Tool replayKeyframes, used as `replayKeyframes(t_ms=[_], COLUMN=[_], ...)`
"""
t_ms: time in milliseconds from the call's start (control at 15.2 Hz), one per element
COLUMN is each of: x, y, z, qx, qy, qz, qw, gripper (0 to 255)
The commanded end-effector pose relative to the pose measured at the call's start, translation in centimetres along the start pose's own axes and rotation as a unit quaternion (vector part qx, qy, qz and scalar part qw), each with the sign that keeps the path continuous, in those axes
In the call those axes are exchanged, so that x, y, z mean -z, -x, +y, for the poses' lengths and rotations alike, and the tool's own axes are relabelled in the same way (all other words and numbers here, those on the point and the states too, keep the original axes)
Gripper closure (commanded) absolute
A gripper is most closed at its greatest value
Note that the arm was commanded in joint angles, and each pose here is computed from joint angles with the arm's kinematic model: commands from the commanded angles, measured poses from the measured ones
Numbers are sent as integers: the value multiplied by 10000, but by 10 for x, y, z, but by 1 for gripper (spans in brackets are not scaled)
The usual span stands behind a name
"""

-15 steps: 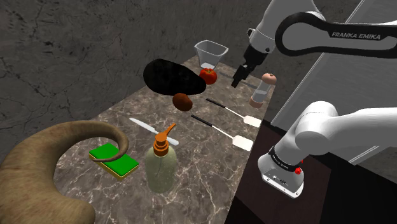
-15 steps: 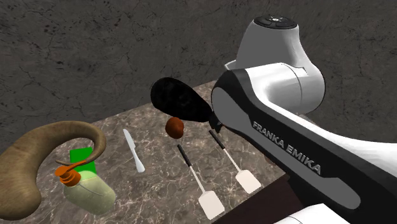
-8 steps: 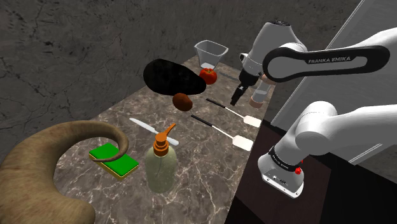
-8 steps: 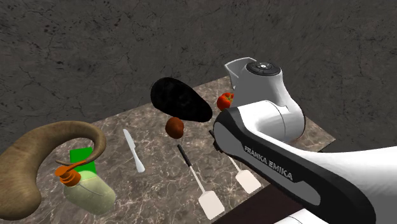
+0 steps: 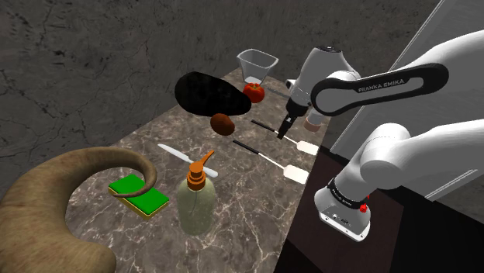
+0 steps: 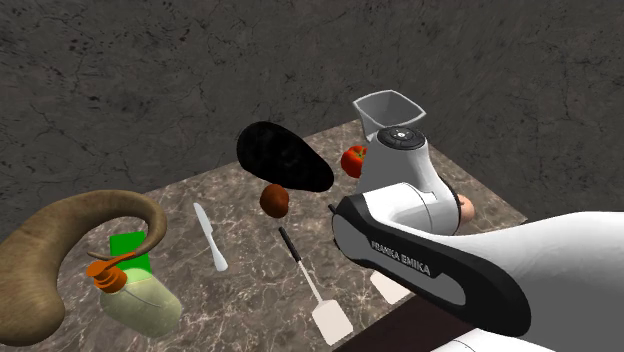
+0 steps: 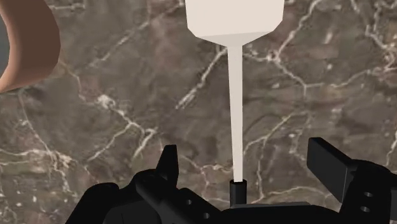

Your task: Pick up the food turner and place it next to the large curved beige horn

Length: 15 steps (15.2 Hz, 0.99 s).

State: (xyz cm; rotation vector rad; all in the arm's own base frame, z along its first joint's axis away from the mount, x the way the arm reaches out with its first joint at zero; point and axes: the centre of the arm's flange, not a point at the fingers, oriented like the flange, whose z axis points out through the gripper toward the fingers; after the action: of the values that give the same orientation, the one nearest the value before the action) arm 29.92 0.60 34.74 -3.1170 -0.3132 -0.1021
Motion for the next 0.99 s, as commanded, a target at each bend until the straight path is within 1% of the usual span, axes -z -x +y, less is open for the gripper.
replayKeyframes(t_ms=[0,528,594,924], x=[-9,-9,-9,-9], y=[2,2,2,2], z=[0,0,0,0], qx=[1,1,1,1], qy=[1,1,1,1], qz=[4,4,4,4], qw=[10000,10000,10000,10000], gripper=[0,0,255,255])
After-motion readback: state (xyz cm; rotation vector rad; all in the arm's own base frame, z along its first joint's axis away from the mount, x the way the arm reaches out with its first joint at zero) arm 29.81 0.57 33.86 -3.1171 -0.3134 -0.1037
